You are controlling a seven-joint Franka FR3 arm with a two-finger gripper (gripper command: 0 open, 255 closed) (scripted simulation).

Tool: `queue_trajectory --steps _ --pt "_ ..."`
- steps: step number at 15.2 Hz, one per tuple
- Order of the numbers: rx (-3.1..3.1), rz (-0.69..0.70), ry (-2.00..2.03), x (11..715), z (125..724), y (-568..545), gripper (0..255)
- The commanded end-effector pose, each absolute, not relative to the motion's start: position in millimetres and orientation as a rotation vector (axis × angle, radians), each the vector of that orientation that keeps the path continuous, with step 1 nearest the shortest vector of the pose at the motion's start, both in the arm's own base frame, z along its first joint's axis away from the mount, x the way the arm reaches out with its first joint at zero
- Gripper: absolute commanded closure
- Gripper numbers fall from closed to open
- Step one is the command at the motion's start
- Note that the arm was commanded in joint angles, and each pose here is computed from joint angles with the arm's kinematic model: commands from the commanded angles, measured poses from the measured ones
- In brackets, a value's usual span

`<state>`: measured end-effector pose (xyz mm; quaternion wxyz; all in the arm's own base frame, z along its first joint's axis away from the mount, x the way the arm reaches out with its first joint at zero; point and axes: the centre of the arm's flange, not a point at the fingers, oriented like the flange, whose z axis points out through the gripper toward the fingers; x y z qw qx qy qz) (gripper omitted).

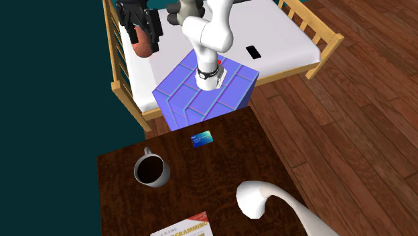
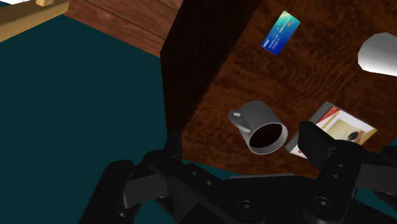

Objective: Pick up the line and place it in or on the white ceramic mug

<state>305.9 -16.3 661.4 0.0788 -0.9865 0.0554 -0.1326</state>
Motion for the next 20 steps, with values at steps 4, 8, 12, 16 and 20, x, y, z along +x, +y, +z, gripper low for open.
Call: queue_trajectory --steps 4,8,12,16,20 --pt "-2.962 -0.337 0.256 313.6 632.5 10.6 0" --pt "-2.969 -0.255 0.376 324.1 593.5 45.9 0" --pt "-2.968 -0.172 0.496 334.9 553.9 80.4 0" --pt "-2.962 -0.089 0.615 345.9 513.8 114.3 0" --pt "-2.948 -0.004 0.734 356.9 473.1 147.5 0"
